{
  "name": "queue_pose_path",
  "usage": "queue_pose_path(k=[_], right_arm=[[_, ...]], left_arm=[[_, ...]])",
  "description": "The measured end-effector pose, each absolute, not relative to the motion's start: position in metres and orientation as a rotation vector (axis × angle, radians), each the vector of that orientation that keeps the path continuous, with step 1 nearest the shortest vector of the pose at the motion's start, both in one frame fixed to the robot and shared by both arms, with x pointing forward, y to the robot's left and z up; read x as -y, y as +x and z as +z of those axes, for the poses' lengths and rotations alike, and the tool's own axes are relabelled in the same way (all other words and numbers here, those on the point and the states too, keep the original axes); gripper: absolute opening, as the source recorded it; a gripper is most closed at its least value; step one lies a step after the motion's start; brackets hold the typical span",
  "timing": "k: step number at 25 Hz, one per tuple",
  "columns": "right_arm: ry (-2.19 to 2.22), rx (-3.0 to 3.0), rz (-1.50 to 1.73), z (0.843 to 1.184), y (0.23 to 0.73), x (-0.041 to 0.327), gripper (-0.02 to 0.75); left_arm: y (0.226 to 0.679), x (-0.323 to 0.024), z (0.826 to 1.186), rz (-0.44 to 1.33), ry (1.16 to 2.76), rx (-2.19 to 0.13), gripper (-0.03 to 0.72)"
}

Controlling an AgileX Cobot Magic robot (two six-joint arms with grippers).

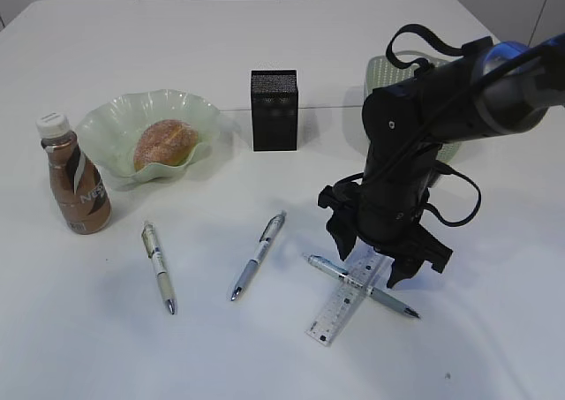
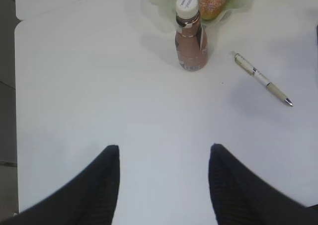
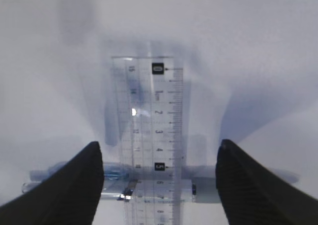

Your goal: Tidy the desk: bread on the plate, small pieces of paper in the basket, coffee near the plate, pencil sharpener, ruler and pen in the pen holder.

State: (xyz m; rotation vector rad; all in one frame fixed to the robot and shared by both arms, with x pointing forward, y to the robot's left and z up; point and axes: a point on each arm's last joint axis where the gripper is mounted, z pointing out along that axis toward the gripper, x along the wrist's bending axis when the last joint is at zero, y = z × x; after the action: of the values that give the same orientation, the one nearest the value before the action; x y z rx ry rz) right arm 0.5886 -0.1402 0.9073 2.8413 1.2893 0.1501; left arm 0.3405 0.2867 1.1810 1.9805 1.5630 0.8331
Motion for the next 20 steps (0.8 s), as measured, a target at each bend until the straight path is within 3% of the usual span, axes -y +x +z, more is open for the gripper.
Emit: queue_pose_path(k=[17,20], right_arm=[[2.87,-1.275,0.118,0.8992,0.5882,0.1385,0.552],[2.87,-1.275,0.118,0.8992,0.5882,0.1385,0.509]], left_arm=[[0.3407,-0.2866,1.1812,0.834,1.979,-1.561,0.401],[0.3407,-0.2866,1.1812,0.834,1.979,-1.561,0.401]])
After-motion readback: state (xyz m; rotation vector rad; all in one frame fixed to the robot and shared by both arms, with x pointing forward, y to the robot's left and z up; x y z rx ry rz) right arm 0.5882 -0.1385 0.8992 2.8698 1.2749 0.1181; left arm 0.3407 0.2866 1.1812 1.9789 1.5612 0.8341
